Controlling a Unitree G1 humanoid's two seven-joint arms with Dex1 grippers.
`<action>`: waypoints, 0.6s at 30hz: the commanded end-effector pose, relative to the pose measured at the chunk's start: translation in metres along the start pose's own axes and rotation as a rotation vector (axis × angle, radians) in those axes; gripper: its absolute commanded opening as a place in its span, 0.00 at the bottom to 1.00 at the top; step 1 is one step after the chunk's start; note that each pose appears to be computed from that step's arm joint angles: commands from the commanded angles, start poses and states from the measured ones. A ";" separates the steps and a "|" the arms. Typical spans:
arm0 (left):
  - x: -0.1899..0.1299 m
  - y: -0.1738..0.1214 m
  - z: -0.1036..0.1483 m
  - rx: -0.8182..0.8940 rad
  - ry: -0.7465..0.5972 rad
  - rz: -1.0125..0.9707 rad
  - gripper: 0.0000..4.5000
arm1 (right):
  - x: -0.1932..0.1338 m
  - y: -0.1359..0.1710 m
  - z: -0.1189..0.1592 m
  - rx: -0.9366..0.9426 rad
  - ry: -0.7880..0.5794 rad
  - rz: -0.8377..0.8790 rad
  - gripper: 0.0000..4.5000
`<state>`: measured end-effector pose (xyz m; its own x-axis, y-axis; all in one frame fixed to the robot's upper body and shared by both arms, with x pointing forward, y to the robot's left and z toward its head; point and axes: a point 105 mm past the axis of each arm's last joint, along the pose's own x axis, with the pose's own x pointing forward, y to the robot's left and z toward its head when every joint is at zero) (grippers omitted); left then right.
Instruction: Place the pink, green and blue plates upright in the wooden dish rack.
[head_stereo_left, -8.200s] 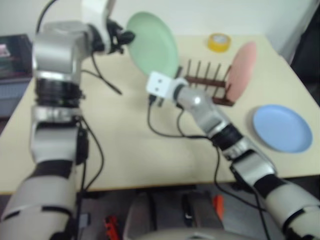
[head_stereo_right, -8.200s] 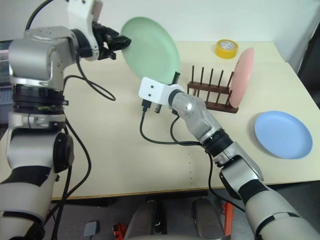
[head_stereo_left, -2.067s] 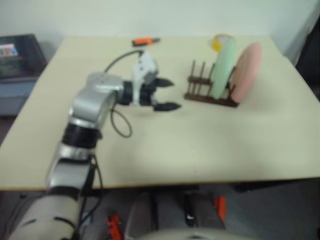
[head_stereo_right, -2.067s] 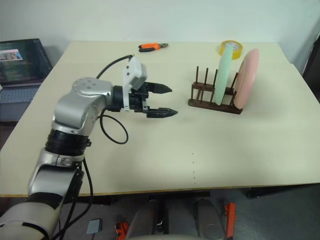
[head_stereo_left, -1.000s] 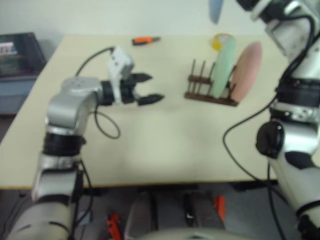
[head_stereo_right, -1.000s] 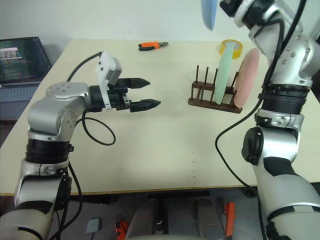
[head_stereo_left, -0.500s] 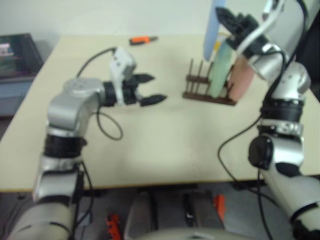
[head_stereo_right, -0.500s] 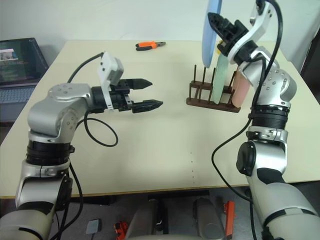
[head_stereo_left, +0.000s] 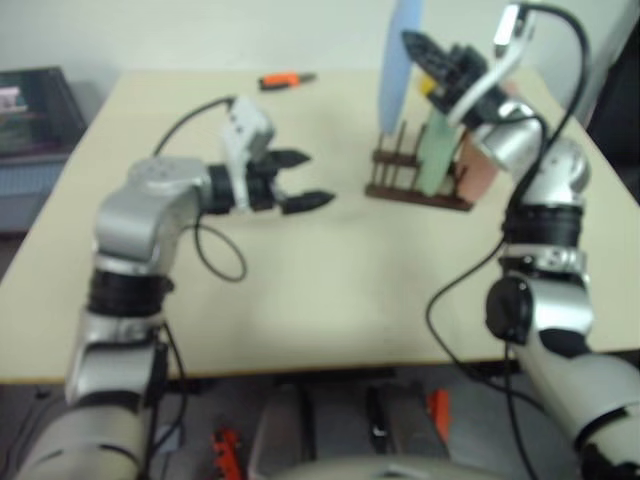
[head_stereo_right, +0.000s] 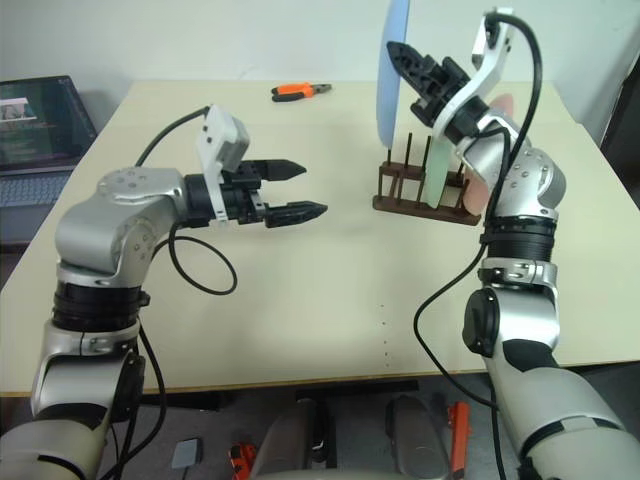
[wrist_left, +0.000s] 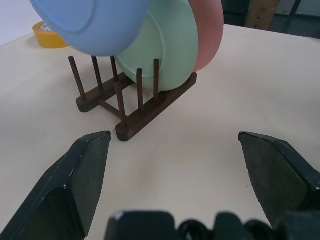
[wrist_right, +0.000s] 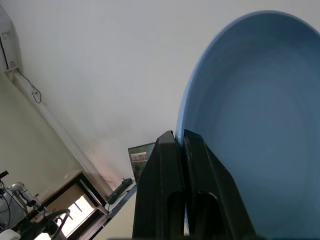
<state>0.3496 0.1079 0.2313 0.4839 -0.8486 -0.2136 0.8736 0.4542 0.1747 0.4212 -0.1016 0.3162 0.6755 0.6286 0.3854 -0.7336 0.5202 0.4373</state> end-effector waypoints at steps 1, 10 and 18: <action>-0.005 -0.003 0.014 0.048 -0.027 0.006 1.00 | 0.001 0.003 0.015 -0.037 -0.056 0.013 0.00; -0.004 -0.004 0.012 0.044 -0.023 0.006 1.00 | 0.000 -0.007 0.010 -0.029 -0.057 -0.012 0.00; -0.007 -0.004 0.012 0.047 -0.012 0.011 1.00 | -0.003 -0.013 0.003 -0.009 -0.050 -0.032 0.00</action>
<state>0.3479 0.1104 0.2320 0.4969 -0.8392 -0.2208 0.8664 0.4656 0.1803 0.4325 -0.1090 0.3001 0.7189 0.5924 0.3637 -0.6911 0.5528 0.4655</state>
